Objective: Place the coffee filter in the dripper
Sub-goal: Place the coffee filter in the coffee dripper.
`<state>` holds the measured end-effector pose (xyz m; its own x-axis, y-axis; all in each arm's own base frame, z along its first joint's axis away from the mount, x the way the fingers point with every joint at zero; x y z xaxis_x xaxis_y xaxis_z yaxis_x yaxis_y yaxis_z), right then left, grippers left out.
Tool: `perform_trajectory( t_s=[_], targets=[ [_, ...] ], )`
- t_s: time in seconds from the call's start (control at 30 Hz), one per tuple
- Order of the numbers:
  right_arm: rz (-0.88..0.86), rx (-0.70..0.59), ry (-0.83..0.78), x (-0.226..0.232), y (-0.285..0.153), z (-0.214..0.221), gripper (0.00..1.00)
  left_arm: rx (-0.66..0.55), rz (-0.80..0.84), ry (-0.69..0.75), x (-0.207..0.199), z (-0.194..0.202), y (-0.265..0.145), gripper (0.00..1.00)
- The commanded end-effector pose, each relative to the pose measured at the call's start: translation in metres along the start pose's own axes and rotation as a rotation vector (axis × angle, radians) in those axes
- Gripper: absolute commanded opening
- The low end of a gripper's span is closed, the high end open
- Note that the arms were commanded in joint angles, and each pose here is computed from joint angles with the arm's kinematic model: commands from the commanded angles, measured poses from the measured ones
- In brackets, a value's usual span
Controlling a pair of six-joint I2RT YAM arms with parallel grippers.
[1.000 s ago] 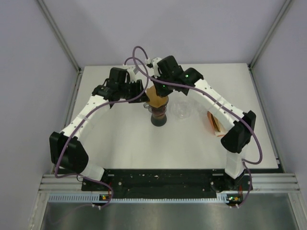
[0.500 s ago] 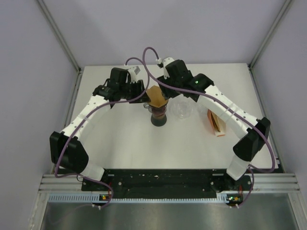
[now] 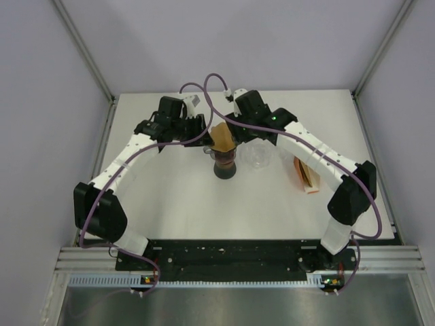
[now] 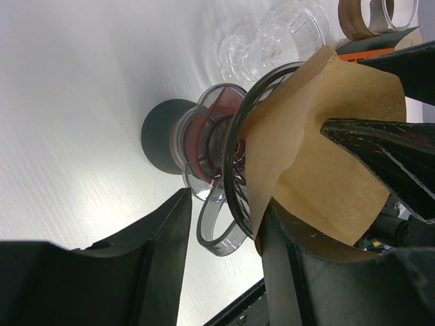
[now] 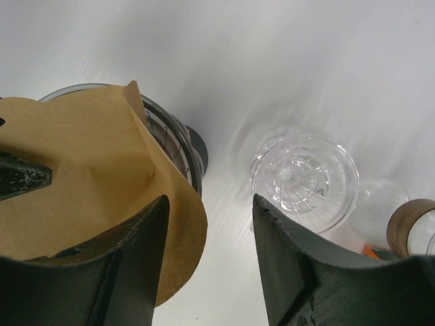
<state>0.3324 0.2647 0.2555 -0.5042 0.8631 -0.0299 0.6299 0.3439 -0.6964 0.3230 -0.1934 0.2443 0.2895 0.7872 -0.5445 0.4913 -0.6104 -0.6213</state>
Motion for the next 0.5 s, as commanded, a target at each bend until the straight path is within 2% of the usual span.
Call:
perform_trajectory(
  t_s=[0.0, 0.17, 0.47],
  targets=[
    [-0.035, -0.063, 0.016, 0.002, -0.004, -0.015, 0.53, -0.058, 0.021, 0.059, -0.008, -0.015, -0.004, 0.50],
    [-0.056, -0.101, 0.008, 0.003, -0.017, -0.024, 0.54, -0.088, 0.044, 0.093, -0.019, -0.025, -0.017, 0.62],
    [-0.112, -0.198, -0.025, 0.006, -0.052, -0.046, 0.55, -0.112, 0.060, 0.123, -0.026, -0.031, -0.027, 0.65]
  ],
)
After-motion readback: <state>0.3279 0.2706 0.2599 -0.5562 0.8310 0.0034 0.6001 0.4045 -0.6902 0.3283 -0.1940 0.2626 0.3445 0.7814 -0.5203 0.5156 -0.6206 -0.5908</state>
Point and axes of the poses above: each gripper's point midway between its finger pads, its own y axis out along the fingers, its own x axis along the line the jaws close on, z = x × y, the point moved 5 cm from there along -y, back along the fingers, and after that the axes turned 2 degrees about -y, right-handed, at the moved point
